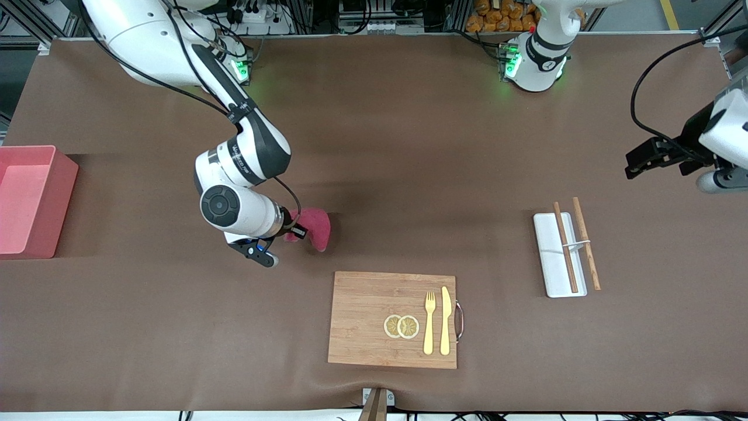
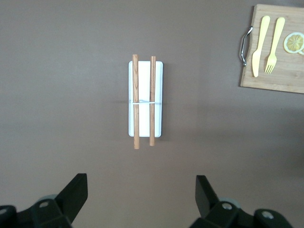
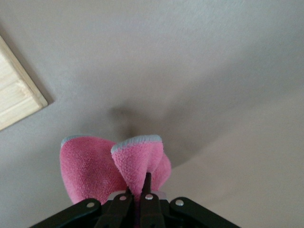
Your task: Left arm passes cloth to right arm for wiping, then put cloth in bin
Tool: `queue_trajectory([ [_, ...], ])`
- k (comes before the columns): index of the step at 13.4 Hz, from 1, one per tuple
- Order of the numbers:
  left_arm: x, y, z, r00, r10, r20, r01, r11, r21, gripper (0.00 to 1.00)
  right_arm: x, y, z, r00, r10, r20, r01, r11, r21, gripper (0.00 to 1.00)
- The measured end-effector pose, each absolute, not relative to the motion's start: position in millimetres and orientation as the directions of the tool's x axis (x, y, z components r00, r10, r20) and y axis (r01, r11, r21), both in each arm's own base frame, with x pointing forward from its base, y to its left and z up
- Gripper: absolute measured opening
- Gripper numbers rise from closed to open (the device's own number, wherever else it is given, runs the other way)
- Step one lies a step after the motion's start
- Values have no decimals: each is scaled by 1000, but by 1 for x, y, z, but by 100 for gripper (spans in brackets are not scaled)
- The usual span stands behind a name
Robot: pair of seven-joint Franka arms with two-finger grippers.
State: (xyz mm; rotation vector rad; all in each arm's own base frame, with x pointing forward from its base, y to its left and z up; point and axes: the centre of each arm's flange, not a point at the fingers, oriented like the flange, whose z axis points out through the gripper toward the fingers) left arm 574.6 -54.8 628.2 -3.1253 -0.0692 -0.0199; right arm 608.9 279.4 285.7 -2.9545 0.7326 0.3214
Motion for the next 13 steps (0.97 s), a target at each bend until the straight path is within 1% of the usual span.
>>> queue_trajectory([
  [2,571,-51,630,999,32,20,33,-999,-17,100,628,226,301,890,-400,-219,-418,-907,-43,4],
  [4,568,-52,634,999,24,30,25,-1000,-17,100,648,144,330,919,-327,-222,-349,-935,-69,4],
  [6,564,-56,642,999,17,46,18,-1000,-16,100,655,68,365,945,-245,-219,-270,-958,-93,4],
  [10,557,-61,647,999,8,38,9,-1000,-19,100,645,-83,427,974,-76,-212,-101,-988,-112,4],
  [13,553,-61,646,1000,10,13,10,-1000,-21,100,621,-206,452,982,70,-173,55,-994,-92,4],
])
